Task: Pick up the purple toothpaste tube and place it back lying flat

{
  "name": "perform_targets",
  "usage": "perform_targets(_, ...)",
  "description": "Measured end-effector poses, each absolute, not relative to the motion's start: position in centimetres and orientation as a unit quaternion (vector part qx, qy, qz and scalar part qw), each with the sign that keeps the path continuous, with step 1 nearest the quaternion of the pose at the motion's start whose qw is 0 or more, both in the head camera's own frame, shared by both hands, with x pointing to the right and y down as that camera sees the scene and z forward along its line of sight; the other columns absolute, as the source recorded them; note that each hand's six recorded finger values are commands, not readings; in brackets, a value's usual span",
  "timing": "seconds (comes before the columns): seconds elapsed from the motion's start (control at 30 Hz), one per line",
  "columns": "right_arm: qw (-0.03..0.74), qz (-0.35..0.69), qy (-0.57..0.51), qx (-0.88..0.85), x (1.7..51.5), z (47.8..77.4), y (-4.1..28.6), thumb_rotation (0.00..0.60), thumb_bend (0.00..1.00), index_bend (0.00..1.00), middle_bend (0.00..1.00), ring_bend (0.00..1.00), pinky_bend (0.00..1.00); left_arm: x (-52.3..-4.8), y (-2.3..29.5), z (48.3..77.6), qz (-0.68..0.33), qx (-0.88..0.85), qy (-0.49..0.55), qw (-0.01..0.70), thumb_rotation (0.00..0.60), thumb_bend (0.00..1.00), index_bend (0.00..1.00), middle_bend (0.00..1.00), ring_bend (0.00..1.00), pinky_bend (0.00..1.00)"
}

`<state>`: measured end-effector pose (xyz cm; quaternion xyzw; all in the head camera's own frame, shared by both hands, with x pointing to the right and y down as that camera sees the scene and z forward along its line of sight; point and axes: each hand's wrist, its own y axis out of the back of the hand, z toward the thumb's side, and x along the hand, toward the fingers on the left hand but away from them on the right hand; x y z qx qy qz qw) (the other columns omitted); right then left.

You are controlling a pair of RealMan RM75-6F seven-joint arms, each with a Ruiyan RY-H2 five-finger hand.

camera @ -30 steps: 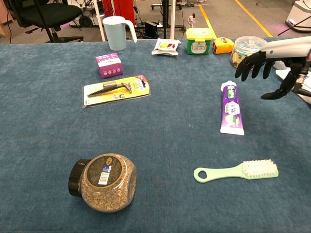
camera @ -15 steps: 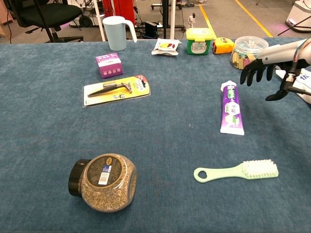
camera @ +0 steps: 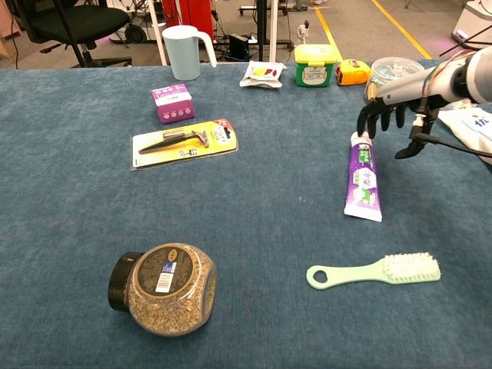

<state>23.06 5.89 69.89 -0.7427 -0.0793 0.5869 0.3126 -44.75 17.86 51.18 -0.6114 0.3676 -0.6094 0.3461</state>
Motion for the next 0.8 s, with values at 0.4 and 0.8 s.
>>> perform_targets(0.4, 0.305, 0.563, -0.059, -0.766, 20.0, 69.2, 7.0, 0.600, 0.33, 0.22, 0.28, 0.25, 0.25, -45.8, 18.2, 51.0, -0.616, -0.604, 0.373, 0.341, 0.600, 0.18, 0.10, 0.02, 0.01, 0.01)
perform_targets(0.8, 0.321, 0.505, -0.062, -0.799, 17.3, 65.9, 9.5, 0.600, 0.33, 0.11, 0.18, 0.21, 0.25, -45.8, 18.3, 51.0, -0.615, -0.605, 0.374, 0.341, 0.600, 0.18, 0.10, 0.02, 0.01, 0.01)
